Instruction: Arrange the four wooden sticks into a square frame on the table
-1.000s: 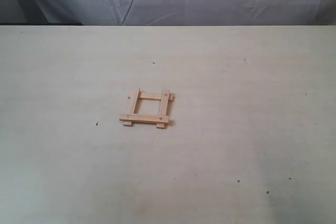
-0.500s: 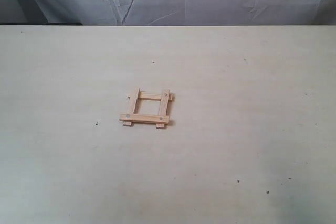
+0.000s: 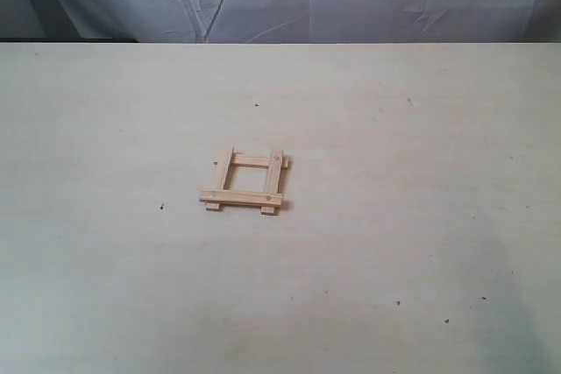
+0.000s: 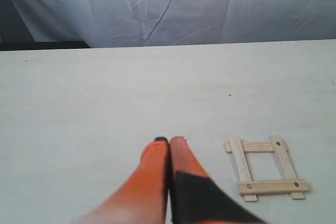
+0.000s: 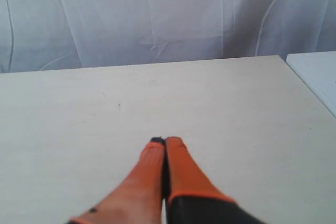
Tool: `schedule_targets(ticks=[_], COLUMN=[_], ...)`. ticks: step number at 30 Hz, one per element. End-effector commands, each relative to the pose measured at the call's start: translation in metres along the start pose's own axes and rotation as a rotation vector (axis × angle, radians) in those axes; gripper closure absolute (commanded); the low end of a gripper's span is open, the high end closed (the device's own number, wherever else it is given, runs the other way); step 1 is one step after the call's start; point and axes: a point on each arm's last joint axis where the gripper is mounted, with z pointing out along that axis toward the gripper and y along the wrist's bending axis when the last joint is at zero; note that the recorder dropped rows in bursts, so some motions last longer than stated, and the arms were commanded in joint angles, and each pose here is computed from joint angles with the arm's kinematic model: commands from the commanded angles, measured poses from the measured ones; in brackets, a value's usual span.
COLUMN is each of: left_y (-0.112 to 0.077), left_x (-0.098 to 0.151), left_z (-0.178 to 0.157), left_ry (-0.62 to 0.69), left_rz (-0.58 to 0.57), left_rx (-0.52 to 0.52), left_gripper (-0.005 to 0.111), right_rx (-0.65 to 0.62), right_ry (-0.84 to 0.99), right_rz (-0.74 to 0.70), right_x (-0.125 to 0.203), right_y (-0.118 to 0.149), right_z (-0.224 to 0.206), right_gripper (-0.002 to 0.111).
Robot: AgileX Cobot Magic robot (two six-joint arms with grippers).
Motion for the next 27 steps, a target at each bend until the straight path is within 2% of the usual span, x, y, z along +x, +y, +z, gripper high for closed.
schedule_targets(ticks=[1, 10, 23, 27], left_y=[0.0, 0.0, 0.0, 0.0], left_x=[0.001, 0.001, 0.0, 0.0], left_z=[0.0, 0.0, 0.0, 0.0], left_ry=[-0.011, -0.011, -0.018, -0.018], left_rz=[0.005, 0.007, 0.007, 0.007], left_rx=[-0.002, -0.003, -0.005, -0.005], left_gripper=[0.107, 0.107, 0.107, 0.107], right_rx=[0.021, -0.004, -0.016, -0.022], right_ry=[-0.016, -0.117, 0.01, -0.003], right_rz=[-0.057, -0.004, 0.038, 0.054], right_x=[0.022, 0.063, 0.101, 0.1], right_y=[-0.002, -0.001, -0.001, -0.001], right_z=[-0.001, 0.011, 0.027, 0.027], right_gripper=[0.109, 0.109, 0.109, 0.109])
